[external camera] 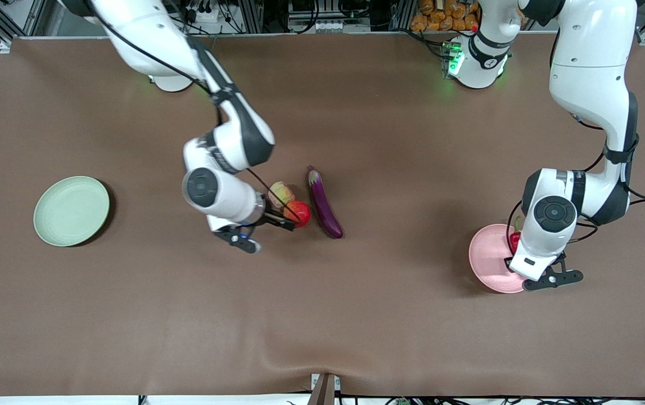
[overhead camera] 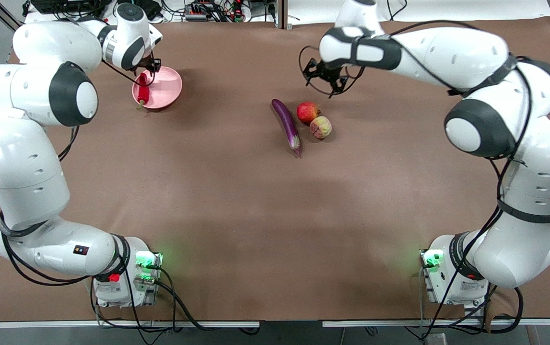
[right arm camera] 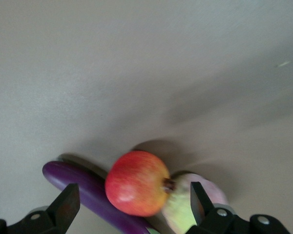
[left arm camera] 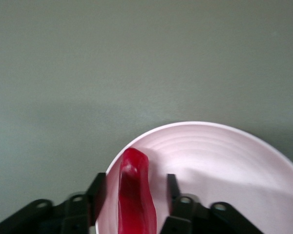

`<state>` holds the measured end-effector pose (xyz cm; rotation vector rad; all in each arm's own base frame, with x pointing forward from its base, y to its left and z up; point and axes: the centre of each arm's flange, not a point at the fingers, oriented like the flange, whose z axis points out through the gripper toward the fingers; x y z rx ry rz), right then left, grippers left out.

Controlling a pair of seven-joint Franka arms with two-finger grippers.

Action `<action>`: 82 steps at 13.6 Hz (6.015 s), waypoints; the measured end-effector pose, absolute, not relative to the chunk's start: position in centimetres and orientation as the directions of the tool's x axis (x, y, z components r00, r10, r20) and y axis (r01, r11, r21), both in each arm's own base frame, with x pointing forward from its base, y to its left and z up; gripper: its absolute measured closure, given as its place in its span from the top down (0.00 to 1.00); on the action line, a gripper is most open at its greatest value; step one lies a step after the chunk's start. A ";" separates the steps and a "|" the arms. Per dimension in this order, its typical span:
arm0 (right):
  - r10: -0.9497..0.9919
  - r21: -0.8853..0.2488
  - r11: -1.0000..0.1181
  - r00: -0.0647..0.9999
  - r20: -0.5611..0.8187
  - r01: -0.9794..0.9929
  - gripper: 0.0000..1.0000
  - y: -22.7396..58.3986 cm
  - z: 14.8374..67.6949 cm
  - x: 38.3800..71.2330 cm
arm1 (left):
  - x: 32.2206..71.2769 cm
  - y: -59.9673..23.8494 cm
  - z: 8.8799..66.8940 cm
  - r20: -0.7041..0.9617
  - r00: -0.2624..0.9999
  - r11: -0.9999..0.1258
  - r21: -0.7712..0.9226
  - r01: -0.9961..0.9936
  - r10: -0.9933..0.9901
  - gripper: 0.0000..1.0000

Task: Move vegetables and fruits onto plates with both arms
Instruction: 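Release the pepper onto the pink plate while the right gripper grasps the apple, then grasp the purple eggplant with the left gripper while the right gripper lifts the apple, then carry the eggplant toward the pink plate while the right gripper places the apple, then lower the eggplant onto the pink plate while the right gripper reaches the peach, then grasp the peach with the right gripper while the left gripper releases the eggplant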

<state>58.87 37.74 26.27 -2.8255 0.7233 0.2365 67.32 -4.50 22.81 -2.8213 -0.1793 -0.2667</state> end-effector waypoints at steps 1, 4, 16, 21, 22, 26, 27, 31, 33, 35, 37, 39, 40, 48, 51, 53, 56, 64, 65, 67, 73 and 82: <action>-0.489 -0.166 -0.836 0.848 -0.206 -0.523 1.00 38.9 25.1 58.4 | 67.2 -5.8 24.0 0.189 0.978 -0.950 -0.278 0.143 0.092 0.73; -0.548 -0.144 -0.800 0.807 -0.222 -0.583 1.00 40.9 23.4 57.4 | 66.3 -11.7 28.6 0.134 0.980 -0.966 -0.191 0.174 0.150 1.00; -0.511 -0.038 -0.848 0.834 -0.206 -0.529 0.78 41.8 23.9 58.2 | 60.7 -34.9 25.9 0.020 0.802 -0.803 0.002 0.596 0.596 1.00; -0.493 0.028 -0.856 0.801 -0.338 -0.516 0.77 34.7 32.2 63.4 | 57.7 -41.7 23.7 0.004 0.754 -0.754 0.002 0.657 0.657 1.00; -0.452 0.026 -0.879 0.812 -0.368 -0.477 0.77 31.1 34.1 64.5 | 56.5 -43.6 23.1 0.002 0.753 -0.753 0.000 0.658 0.658 1.00; -0.302 0.012 -0.939 0.807 -0.507 -0.344 0.77 13.7 39.6 65.7 | 53.5 -48.7 22.5 0.000 0.747 -0.747 0.017 0.664 0.665 1.00; -0.283 0.031 -0.949 0.807 -0.518 -0.313 0.77 10.5 39.5 65.5 | 53.2 -49.6 22.2 -0.001 0.746 -0.745 0.030 0.666 0.666 1.00; -0.162 0.100 -0.987 0.804 -0.572 -0.128 0.77 0.8 35.2 63.7 | 51.7 -52.9 19.3 -0.007 0.739 -0.736 0.073 0.673 0.674 1.00; -0.102 0.078 -0.995 0.805 -0.584 -0.070 0.77 -5.9 33.1 63.0 | 51.6 -53.2 18.8 -0.001 0.741 -0.738 0.084 0.670 0.672 0.91; -0.040 0.022 -0.999 0.824 -0.565 -0.034 0.77 -12.2 30.7 61.9 | 52.1 -53.1 19.1 0.005 0.737 -0.734 0.091 0.673 0.676 0.68; 0.026 -0.039 -0.999 0.851 -0.525 0.006 0.77 -17.4 27.1 60.0 | 52.6 -52.9 19.5 0.011 0.737 -0.734 0.100 0.672 0.676 0.47; 0.097 -0.099 -0.994 0.865 -0.492 0.055 0.77 -21.3 24.0 57.7 | 53.5 -52.6 20.5 0.020 0.736 -0.732 0.116 0.671 0.677 0.41; 0.124 -0.129 -0.989 0.864 -0.488 0.070 0.77 -23.1 23.1 56.6 | 54.4 -51.9 21.4 0.028 0.739 -0.736 0.118 0.667 0.673 0.41; 0.161 -0.179 -0.980 0.852 -0.498 0.081 1.00 -24.2 22.6 55.5 | 65.8 -26.6 32.5 -0.035 0.933 -0.924 -0.158 0.349 0.359 0.36; 0.121 -0.236 -0.972 0.854 -0.507 -0.003 1.00 -20.4 25.7 57.7 | 68.3 -15.5 31.1 -0.052 0.972 -0.948 -0.239 0.210 0.229 0.36; 0.030 -0.223 -0.968 0.834 -0.551 -0.112 1.00 -15.3 29.0 59.8 | 69.2 -12.6 29.7 -0.016 0.984 -0.951 -0.258 0.168 0.178 0.36; -0.109 -0.184 -0.946 0.795 -0.596 -0.268 1.00 -5.7 31.9 61.7 | 69.3 -11.8 26.0 0.014 0.993 -0.953 -0.280 0.113 0.114 0.36; -0.453 -0.046 -0.813 0.679 -0.577 -0.581 1.00 20.3 34.2 62.3 | 69.6 -9.3 23.3 0.048 0.994 -0.963 -0.245 0.112 0.103 0.36; -0.489 -0.035 -0.794 0.673 -0.555 -0.606 1.00 22.8 34.2 62.0 | 69.7 -9.5 23.2 0.056 0.993 -0.965 -0.240 0.110 0.100 0.36; -0.544 -0.023 -0.763 0.661 -0.517 -0.646 1.00 26.8 33.2 61.3 | 69.8 -9.8 22.9 0.068 0.993 -0.968 -0.227 0.105 0.092 0.36; -0.587 0.018 -0.752 0.657 -0.473 -0.659 1.00 33.8 26.3 57.1 | 69.8 -10.0 22.2 0.073 0.993 -0.970 -0.219 0.103 0.089 0.72; -0.646 0.048 -0.717 0.638 -0.419 -0.695 1.00 37.0 20.3 53.1 | 69.6 -11.0 26.5 0.045 0.992 -0.969 -0.212 0.126 0.119 1.00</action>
